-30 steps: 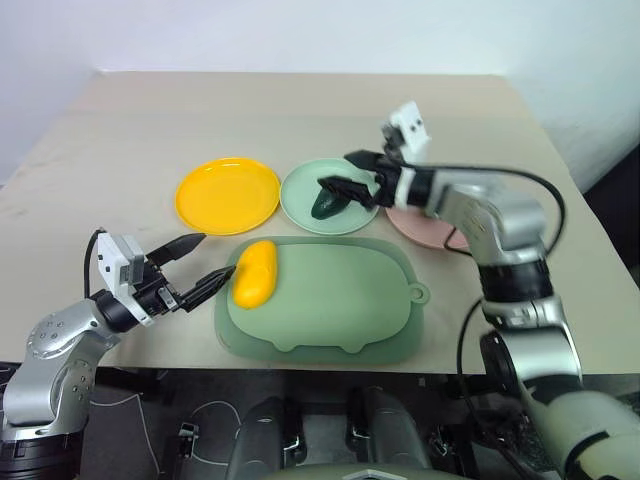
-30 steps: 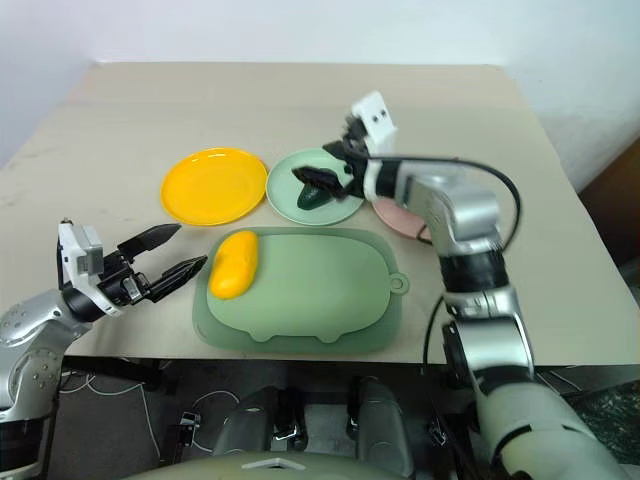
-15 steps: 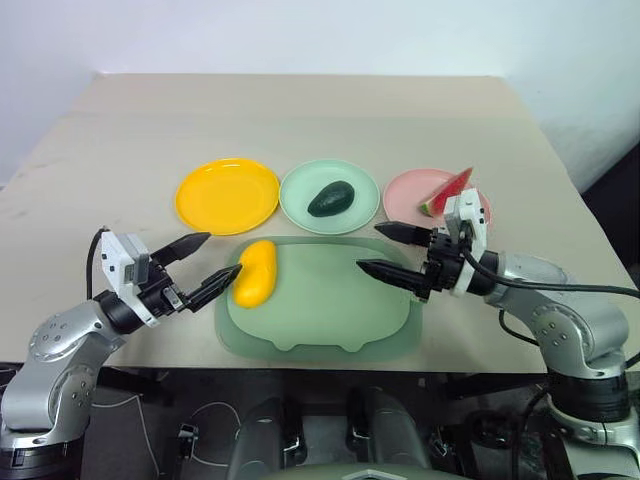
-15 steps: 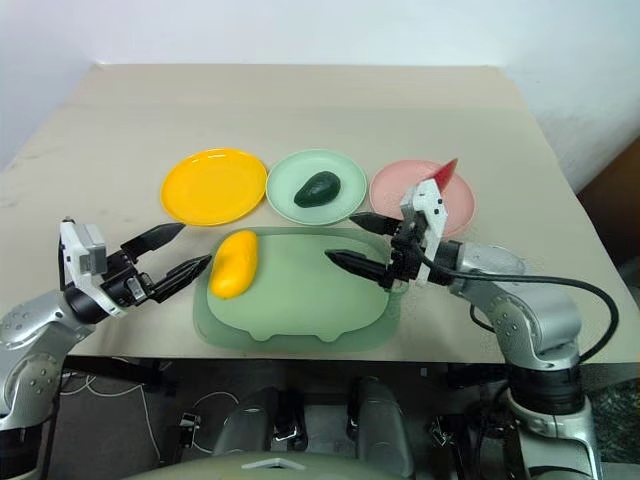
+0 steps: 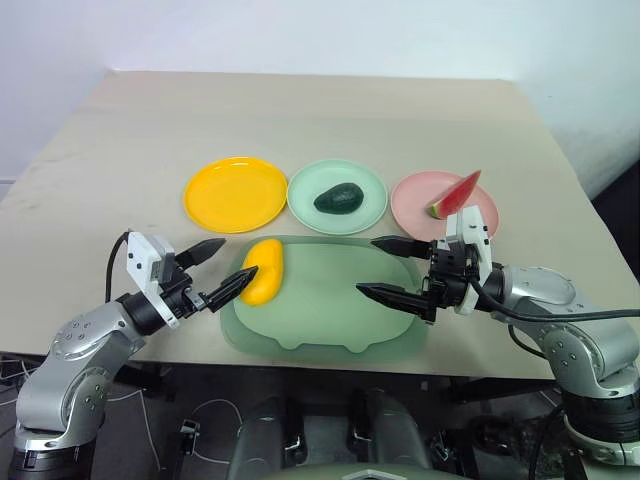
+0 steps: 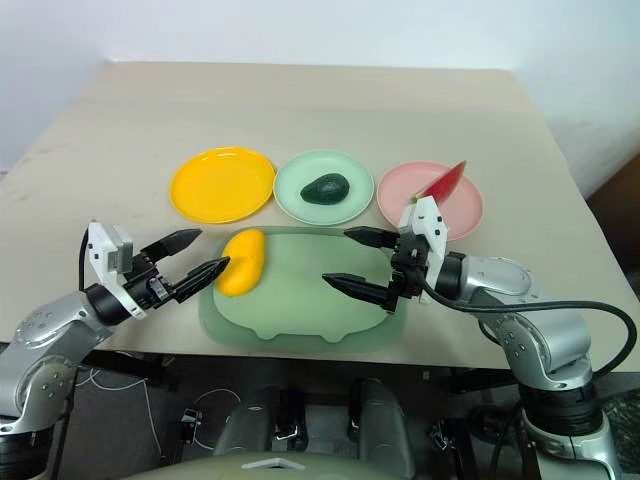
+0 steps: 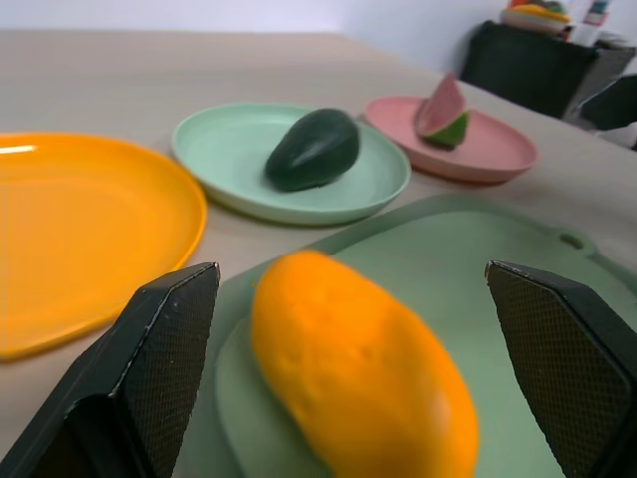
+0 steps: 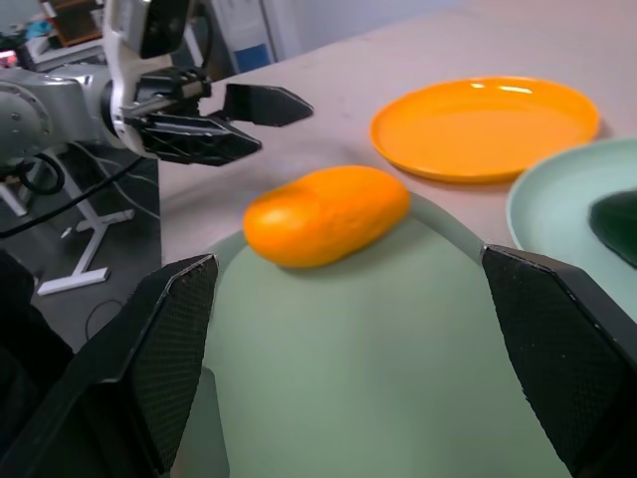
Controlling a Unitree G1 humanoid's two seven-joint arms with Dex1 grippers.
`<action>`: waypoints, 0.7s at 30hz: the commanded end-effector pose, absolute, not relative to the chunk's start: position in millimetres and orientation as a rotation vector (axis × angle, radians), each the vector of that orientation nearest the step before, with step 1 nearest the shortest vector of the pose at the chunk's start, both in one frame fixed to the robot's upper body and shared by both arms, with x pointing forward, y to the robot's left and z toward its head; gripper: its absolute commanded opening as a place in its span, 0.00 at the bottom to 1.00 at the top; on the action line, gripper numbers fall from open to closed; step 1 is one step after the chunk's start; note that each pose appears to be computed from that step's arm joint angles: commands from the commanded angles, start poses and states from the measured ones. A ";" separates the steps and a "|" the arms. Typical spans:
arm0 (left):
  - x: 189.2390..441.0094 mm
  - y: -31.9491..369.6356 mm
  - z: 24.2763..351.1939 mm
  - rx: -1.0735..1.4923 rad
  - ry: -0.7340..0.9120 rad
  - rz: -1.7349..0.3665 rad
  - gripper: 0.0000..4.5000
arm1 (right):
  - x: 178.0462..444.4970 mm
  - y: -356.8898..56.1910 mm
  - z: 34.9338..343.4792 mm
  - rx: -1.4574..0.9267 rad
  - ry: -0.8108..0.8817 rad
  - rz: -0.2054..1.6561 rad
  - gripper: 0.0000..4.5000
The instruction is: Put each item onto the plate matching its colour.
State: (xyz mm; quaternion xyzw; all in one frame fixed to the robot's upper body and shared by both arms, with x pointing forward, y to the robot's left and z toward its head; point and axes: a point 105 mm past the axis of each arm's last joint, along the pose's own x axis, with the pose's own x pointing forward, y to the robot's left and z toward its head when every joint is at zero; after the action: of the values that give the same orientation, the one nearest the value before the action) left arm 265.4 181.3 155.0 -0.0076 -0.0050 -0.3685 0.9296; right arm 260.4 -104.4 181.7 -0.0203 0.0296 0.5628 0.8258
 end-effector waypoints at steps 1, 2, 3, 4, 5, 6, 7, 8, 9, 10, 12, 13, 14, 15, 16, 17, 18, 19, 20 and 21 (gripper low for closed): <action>266.0 171.2 157.9 0.009 -0.017 -0.759 1.00 | 265.5 -103.7 189.1 -0.090 0.019 1.195 1.00; 267.3 169.8 154.8 0.011 -0.001 -0.754 1.00 | 266.5 -102.7 189.0 -0.094 0.016 1.195 1.00; 268.7 169.5 152.2 0.012 0.013 -0.746 1.00 | 266.9 -101.4 189.0 -0.097 0.013 1.197 1.00; 270.1 168.8 151.0 0.006 0.018 -0.745 1.00 | 267.1 -100.1 189.6 -0.098 0.009 1.197 1.00; 271.6 168.8 150.4 -0.002 0.022 -0.744 1.00 | 267.0 -98.8 190.3 -0.096 0.004 1.197 1.00; 274.2 169.6 148.8 -0.009 0.030 -0.737 1.00 | 267.0 -98.0 190.9 -0.095 0.000 1.195 1.00; 277.4 171.2 146.2 -0.004 0.042 -0.727 1.00 | 266.9 -97.5 191.3 -0.094 -0.002 1.194 1.00; 280.7 172.4 143.2 0.000 0.052 -0.722 1.00 | 266.8 -97.2 191.7 -0.094 -0.004 1.191 1.00; 283.4 173.5 139.6 -0.003 0.067 -0.720 1.00 | 266.8 -97.1 192.1 -0.095 -0.005 1.187 1.00; 288.0 176.6 133.1 0.002 0.094 -0.698 1.00 | 267.3 -97.6 192.4 -0.096 -0.006 1.180 1.00; 291.2 179.3 123.3 -0.001 0.129 -0.696 1.00 | 268.4 -98.1 192.7 -0.099 -0.006 1.167 1.00; 287.7 179.6 115.6 -0.012 0.167 -0.713 1.00 | 269.0 -98.9 192.9 -0.102 -0.007 1.158 1.00; 284.5 179.6 111.0 -0.021 0.192 -0.729 1.00 | 269.4 -99.1 193.1 -0.104 -0.009 1.152 1.00; 281.9 180.4 108.9 -0.037 0.197 -0.736 1.00 | 269.6 -99.9 193.6 -0.104 -0.010 1.145 1.00; 280.1 180.5 109.5 -0.051 0.189 -0.740 1.00 | 270.1 -101.2 193.7 -0.103 -0.011 1.136 1.00; 279.1 180.7 111.3 -0.064 0.177 -0.742 1.00 | 270.3 -102.1 193.5 -0.103 -0.010 1.129 1.00; 277.9 180.1 113.0 -0.072 0.169 -0.746 1.00 | 270.3 -102.8 193.1 -0.103 -0.008 1.124 1.00; 276.7 178.3 114.7 -0.081 0.167 -0.757 1.00 | 270.4 -103.3 192.6 -0.106 -0.006 1.121 1.00; 276.0 175.7 116.6 -0.100 0.170 -0.769 1.00 | 270.4 -103.2 192.6 -0.107 -0.006 1.119 1.00; 276.0 173.0 118.4 -0.114 0.176 -0.779 1.00 | 270.4 -103.1 192.8 -0.107 -0.007 1.119 1.00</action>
State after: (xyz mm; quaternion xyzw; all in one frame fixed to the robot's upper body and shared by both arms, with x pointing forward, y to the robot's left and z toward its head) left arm 278.3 174.3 121.7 -0.0455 0.0676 -0.3771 0.9226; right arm 274.4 -103.5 181.6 -0.0351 0.0213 0.5295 0.8473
